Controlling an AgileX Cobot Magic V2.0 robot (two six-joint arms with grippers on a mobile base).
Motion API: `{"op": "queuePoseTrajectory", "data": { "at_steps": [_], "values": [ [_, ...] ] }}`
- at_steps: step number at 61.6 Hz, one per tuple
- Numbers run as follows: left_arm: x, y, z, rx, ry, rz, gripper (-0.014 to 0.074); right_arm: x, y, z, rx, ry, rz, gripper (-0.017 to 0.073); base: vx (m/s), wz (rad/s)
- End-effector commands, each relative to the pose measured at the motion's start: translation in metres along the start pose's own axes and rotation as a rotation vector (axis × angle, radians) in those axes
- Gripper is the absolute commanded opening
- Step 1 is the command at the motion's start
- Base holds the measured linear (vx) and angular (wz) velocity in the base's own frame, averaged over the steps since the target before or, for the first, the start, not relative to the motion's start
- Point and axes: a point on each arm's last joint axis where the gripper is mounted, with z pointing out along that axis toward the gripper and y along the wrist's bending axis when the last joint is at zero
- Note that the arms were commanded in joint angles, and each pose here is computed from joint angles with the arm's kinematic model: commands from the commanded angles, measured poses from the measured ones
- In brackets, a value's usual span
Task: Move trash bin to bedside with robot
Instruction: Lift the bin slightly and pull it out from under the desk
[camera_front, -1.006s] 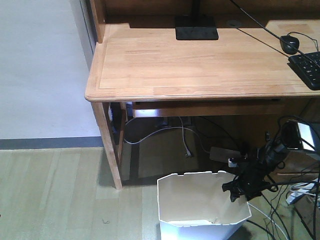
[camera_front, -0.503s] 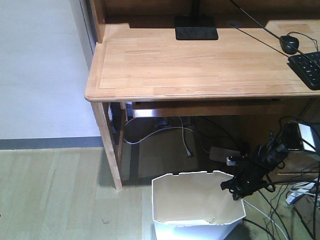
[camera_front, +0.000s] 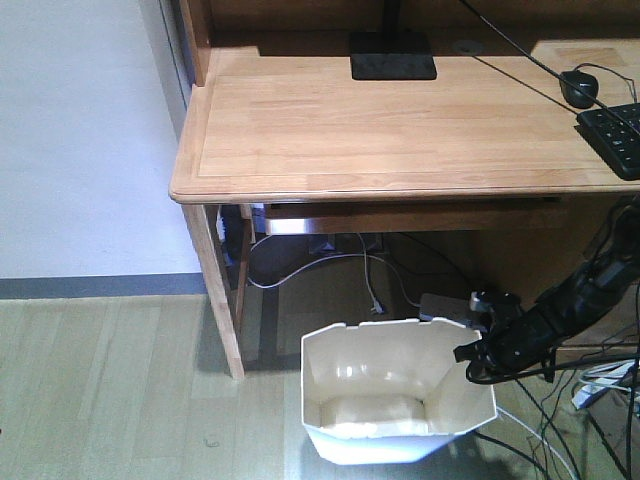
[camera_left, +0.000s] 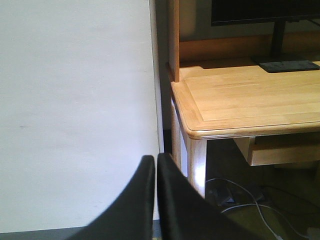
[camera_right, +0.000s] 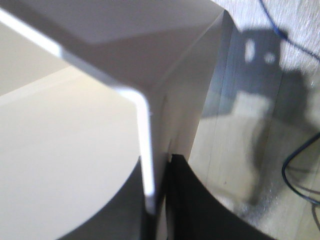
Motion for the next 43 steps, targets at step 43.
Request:
{"op": "queuePoseTrajectory", "data": {
  "at_steps": [43],
  "values": [
    [-0.001,0.000,0.000,0.003,-0.064,-0.004,-0.0006,0.023,0.090,-0.172,-0.336,-0.255,-0.125,-0.0006,0.00,0.00]
  ]
}}
